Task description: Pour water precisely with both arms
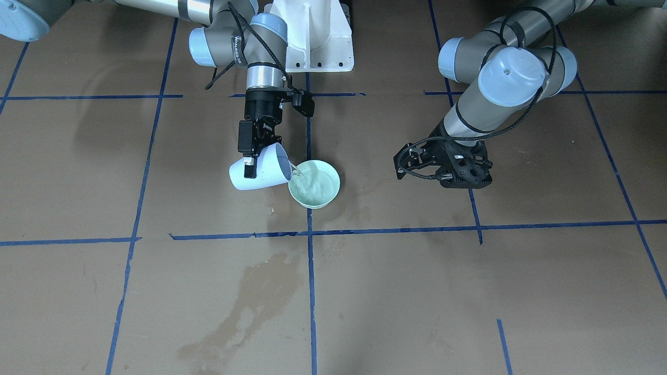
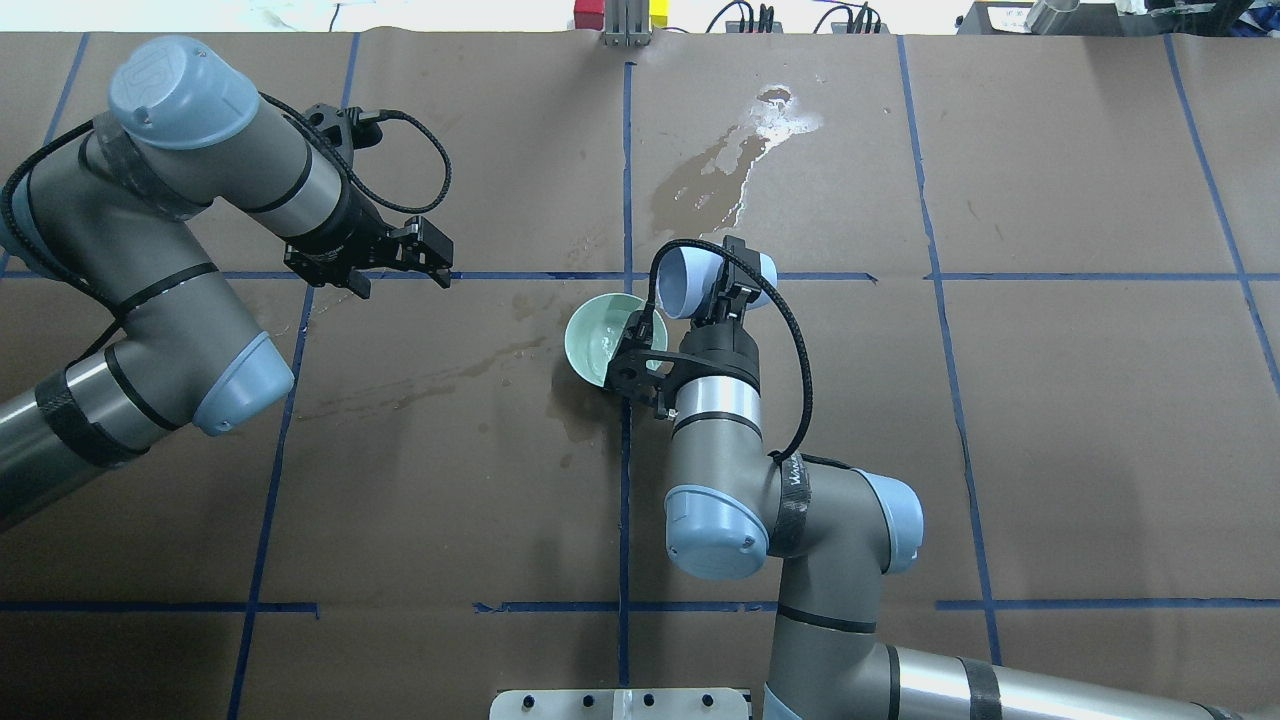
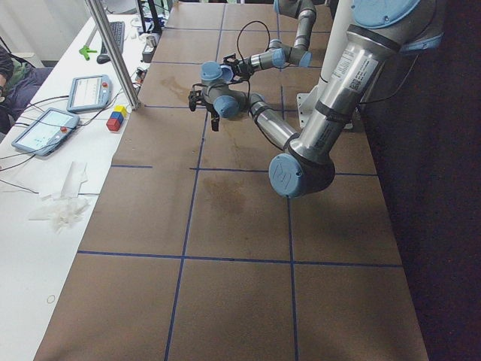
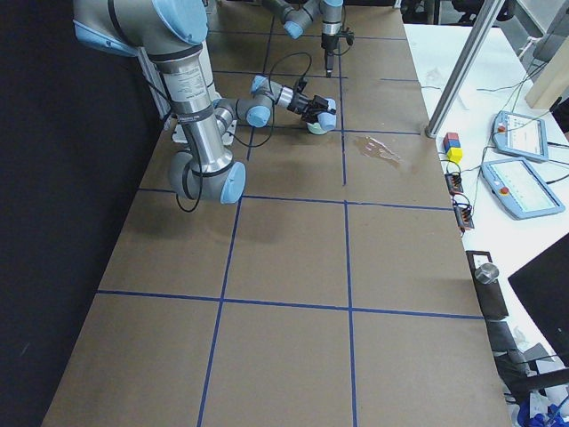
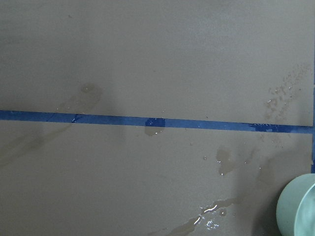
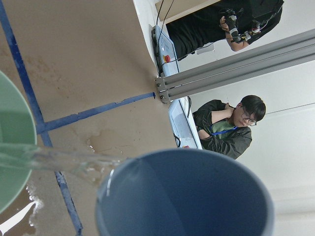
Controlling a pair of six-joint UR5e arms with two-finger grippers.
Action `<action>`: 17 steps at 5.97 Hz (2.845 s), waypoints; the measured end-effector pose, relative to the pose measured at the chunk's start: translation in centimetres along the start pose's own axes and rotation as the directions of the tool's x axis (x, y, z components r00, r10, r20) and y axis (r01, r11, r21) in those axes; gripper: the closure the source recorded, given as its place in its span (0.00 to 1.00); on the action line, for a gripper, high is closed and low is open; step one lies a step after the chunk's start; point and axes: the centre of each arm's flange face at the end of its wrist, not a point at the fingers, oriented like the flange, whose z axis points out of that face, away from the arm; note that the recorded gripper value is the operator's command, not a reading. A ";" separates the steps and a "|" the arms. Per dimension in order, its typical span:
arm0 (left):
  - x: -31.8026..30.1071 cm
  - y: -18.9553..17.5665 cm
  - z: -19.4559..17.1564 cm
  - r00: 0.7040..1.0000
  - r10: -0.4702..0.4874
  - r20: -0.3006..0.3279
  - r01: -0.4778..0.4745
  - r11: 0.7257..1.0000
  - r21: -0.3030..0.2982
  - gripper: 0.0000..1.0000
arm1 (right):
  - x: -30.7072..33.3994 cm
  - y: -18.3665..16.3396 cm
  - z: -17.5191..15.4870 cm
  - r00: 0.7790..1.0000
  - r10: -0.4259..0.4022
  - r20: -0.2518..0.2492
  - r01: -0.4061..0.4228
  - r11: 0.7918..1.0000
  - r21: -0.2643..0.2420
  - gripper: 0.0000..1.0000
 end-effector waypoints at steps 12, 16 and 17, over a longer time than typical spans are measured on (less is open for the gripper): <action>0.0 0.0 0.0 1.000 -0.001 0.000 0.001 1.000 -0.002 0.00 | 0.0 0.0 -0.2 0.999 -0.042 -0.016 0.042 0.999 0.002 1.00; 0.1 0.0 0.0 1.000 0.000 -0.001 0.000 1.000 -0.001 0.00 | 0.5 -0.8 -0.5 1.000 0.022 -0.015 -0.022 1.000 0.017 0.99; 0.1 0.0 0.0 1.000 0.000 -0.001 0.000 1.000 -0.001 0.00 | 0.7 -1.1 -0.6 0.998 0.054 -0.014 -0.054 0.998 0.020 1.00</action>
